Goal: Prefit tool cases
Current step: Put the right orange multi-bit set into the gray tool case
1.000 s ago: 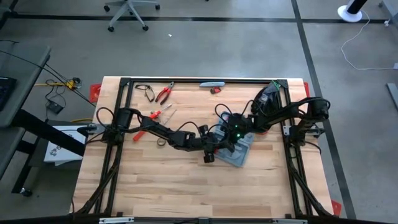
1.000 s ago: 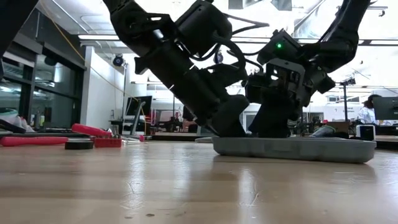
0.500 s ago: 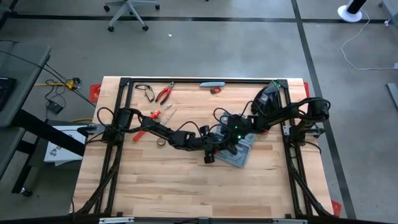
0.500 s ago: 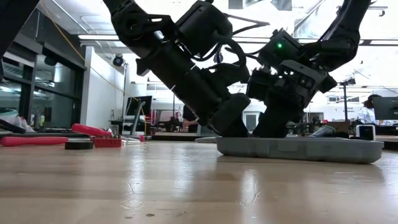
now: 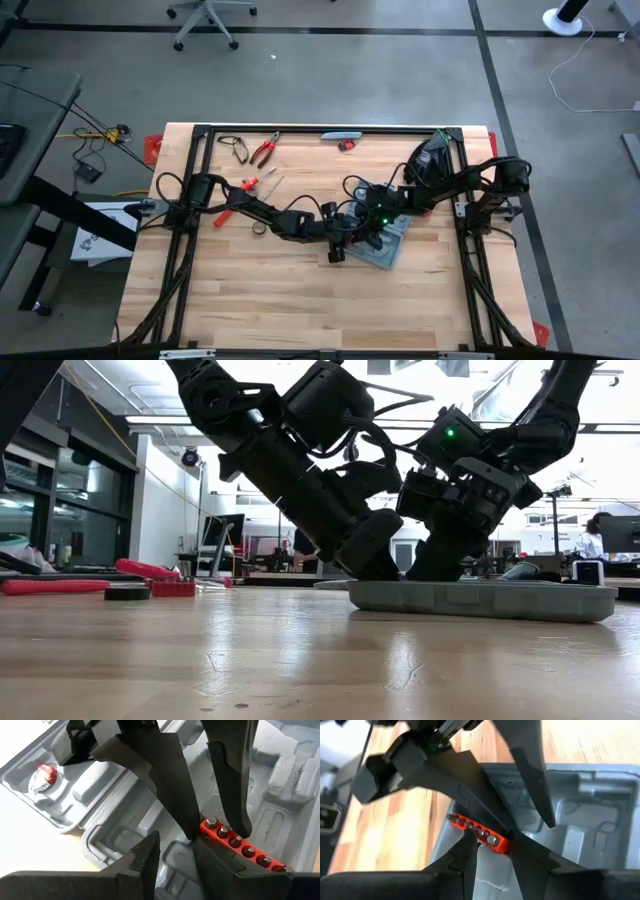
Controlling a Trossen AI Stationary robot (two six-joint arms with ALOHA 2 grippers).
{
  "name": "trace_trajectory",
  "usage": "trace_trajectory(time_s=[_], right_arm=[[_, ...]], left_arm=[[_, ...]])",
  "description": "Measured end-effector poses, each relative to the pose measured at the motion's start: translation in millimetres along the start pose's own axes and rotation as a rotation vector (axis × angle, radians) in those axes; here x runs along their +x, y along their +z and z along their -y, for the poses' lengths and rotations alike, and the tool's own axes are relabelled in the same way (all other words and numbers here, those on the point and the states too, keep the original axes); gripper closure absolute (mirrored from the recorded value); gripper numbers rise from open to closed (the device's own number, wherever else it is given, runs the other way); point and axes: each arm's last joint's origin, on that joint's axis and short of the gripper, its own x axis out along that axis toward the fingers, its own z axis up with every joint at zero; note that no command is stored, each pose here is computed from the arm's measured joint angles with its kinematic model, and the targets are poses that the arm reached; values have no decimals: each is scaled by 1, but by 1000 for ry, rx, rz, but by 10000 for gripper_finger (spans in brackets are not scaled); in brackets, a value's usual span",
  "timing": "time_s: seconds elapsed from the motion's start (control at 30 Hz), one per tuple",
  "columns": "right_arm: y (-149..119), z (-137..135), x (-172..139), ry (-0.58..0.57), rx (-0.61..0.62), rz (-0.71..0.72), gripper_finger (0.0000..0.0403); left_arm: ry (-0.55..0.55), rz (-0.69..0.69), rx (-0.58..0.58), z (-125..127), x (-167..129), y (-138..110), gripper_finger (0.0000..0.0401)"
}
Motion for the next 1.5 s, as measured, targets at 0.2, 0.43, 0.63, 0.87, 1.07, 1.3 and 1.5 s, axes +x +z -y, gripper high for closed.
trace_trajectory(time_s=[0.2,0.43,0.63,0.87,1.07,1.3,1.5], right_arm=[[4,-2,0,26,205,50,293],[13,-2,-2,62,282,119,293],[25,-13,-17,-5,159,238,293],[38,-46,-57,-211,35,443,293],[23,-80,-75,-290,0,464,293],[-58,-95,-52,-224,161,566,293],[-75,-101,-54,-235,181,706,293]], left_arm=[[-10,-3,0,0,0,0,286],[-6,-1,4,0,-1,0,286],[79,2,99,-8,-18,13,286],[-24,78,19,-36,-49,14,286],[-113,194,-146,-62,-95,-11,286],[-158,319,-189,-58,-124,-24,286],[-168,362,-111,-54,-122,-22,286]])
